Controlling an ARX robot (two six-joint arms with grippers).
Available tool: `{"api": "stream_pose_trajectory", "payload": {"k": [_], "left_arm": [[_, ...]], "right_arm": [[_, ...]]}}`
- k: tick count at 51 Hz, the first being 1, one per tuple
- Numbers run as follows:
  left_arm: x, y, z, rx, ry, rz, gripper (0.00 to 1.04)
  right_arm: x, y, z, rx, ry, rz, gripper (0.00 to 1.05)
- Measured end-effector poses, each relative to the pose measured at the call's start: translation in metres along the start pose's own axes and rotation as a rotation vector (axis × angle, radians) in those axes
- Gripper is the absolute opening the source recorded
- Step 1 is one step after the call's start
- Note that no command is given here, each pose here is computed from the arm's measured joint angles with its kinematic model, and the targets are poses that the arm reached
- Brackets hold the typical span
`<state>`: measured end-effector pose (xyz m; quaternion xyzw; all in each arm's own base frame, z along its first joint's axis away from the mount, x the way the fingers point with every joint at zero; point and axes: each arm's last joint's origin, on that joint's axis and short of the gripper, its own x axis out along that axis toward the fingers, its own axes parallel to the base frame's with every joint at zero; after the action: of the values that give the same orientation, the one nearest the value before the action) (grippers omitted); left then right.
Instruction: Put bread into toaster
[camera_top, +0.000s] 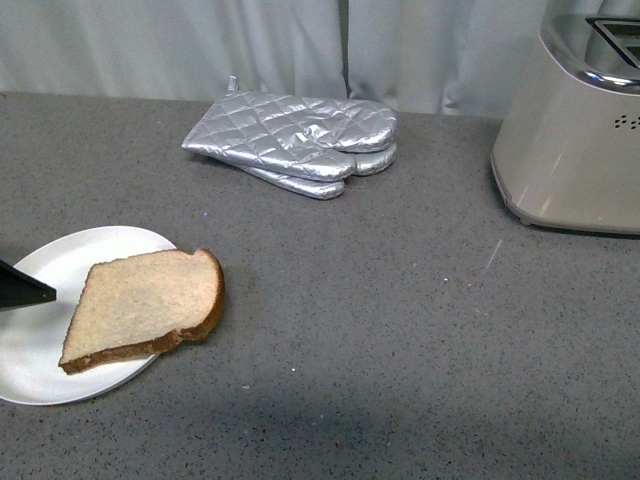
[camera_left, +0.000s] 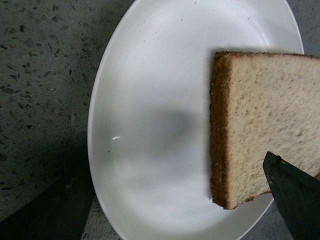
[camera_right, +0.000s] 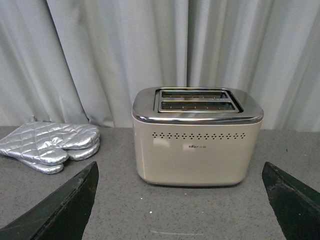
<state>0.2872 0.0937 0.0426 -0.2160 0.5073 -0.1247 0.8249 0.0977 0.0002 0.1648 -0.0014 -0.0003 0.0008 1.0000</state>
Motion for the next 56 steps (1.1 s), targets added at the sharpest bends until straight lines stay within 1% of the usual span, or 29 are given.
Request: {"api": "stream_pose_trajectory", "payload": {"k": [2,3,9,13,24,29,33,41,45,56], "left_arm": [[0.001,-0.001,-0.001,0.012,0.008,0.004,0.98],[0.001,-0.001,-0.001,0.023,0.011,0.009,0.96],[0.003,-0.003,-0.004,0.039,0.035,0.029,0.73],[0.003,-0.003,-0.005,0.043,0.041,0.05,0.56],[0.005,-0.007,-0.006,0.039,0.05,0.068,0.27],[0.005,-0.013,-0.005,0.036,0.048,0.077,0.12],[0.003,-0.019,-0.003,0.033,0.039,0.077,0.03],[-0.003,-0.037,0.005,0.048,0.004,0.079,0.04],[-0.006,-0.051,0.009,0.057,-0.005,0.077,0.04],[-0.003,-0.079,0.008,0.054,0.025,0.151,0.04]], "right_arm": [[0.0,0.0,0.0,0.0,0.0,0.0,0.95],[0.0,0.0,0.0,0.0,0.0,0.0,0.95],[0.0,0.0,0.0,0.0,0.0,0.0,0.95],[0.0,0.0,0.0,0.0,0.0,0.0,0.95],[0.0,0.0,0.0,0.0,0.0,0.0,0.95],[0.0,0.0,0.0,0.0,0.0,0.0,0.95],[0.0,0.0,0.0,0.0,0.0,0.0,0.95],[0.0,0.0,0.0,0.0,0.0,0.0,0.95],[0.0,0.0,0.0,0.0,0.0,0.0,0.95],[0.0,0.0,0.0,0.0,0.0,0.0,0.95]]}}
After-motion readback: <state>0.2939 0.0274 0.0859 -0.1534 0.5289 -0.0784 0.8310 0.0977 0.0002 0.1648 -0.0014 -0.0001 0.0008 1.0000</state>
